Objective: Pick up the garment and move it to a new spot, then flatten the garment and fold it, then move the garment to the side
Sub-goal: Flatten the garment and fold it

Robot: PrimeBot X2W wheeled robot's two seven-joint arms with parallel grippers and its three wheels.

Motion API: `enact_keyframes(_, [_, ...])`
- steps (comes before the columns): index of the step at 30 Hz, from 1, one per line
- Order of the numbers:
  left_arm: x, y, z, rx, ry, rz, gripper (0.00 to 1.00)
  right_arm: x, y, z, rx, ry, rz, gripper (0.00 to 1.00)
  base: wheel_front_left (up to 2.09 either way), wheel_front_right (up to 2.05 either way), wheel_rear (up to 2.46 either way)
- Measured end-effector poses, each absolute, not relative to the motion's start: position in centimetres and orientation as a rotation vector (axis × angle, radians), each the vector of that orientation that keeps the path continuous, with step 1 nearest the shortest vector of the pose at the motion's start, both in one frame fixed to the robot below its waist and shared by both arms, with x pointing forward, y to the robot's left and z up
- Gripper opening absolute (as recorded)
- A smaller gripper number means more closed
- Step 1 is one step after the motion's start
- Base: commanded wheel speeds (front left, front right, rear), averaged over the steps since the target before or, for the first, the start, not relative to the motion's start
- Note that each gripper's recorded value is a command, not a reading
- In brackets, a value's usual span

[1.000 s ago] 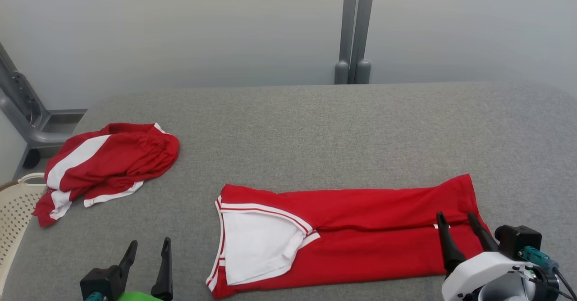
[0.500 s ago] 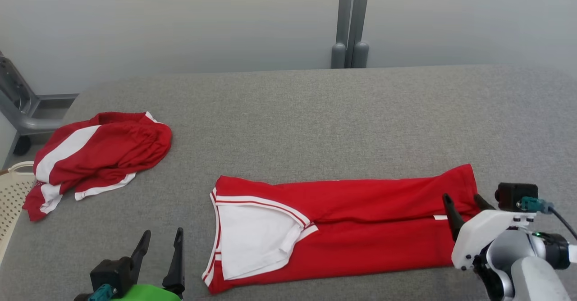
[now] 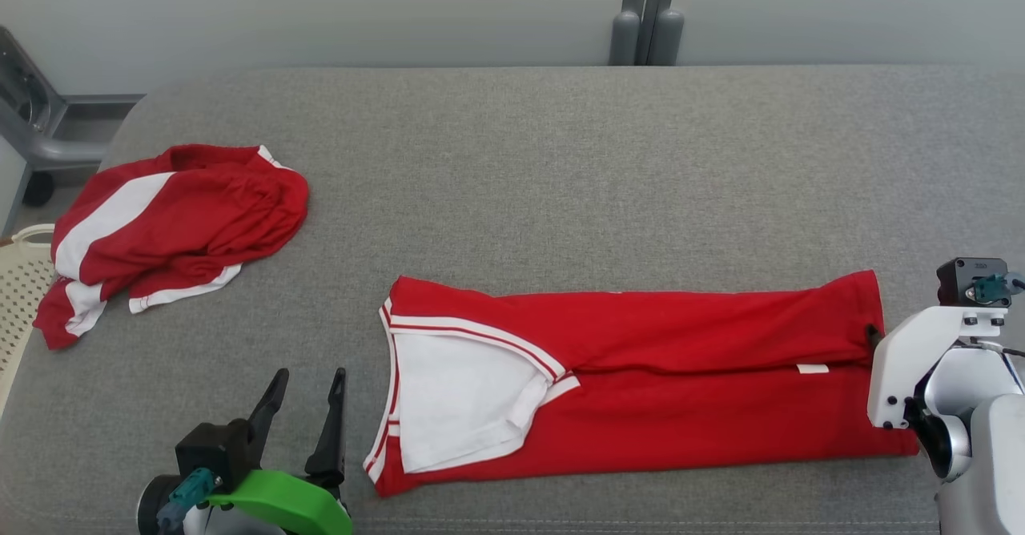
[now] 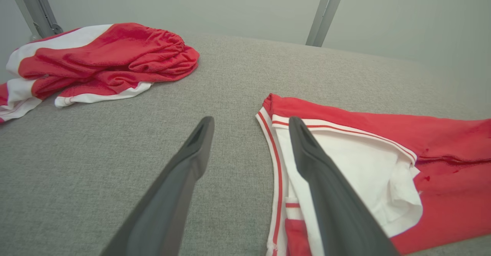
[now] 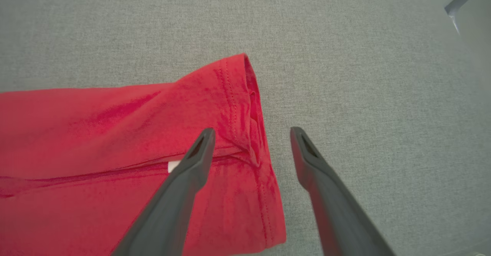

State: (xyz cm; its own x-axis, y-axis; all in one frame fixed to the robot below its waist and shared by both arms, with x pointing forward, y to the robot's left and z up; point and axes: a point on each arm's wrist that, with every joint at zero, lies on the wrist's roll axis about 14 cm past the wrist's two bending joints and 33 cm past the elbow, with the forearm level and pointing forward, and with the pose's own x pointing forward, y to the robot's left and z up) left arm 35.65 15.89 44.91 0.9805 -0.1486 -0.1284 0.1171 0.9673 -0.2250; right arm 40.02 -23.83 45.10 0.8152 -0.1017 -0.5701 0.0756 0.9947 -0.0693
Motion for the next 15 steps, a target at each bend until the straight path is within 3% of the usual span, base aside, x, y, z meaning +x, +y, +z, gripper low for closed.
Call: enact_keyframes(15, [36.3, 16.0, 42.8, -0.209, 0.211, -0.135, 1.0, 40.1, -25.1, 40.2, -0.08, 0.76, -0.133, 1.0, 0.0, 0.0, 0.0])
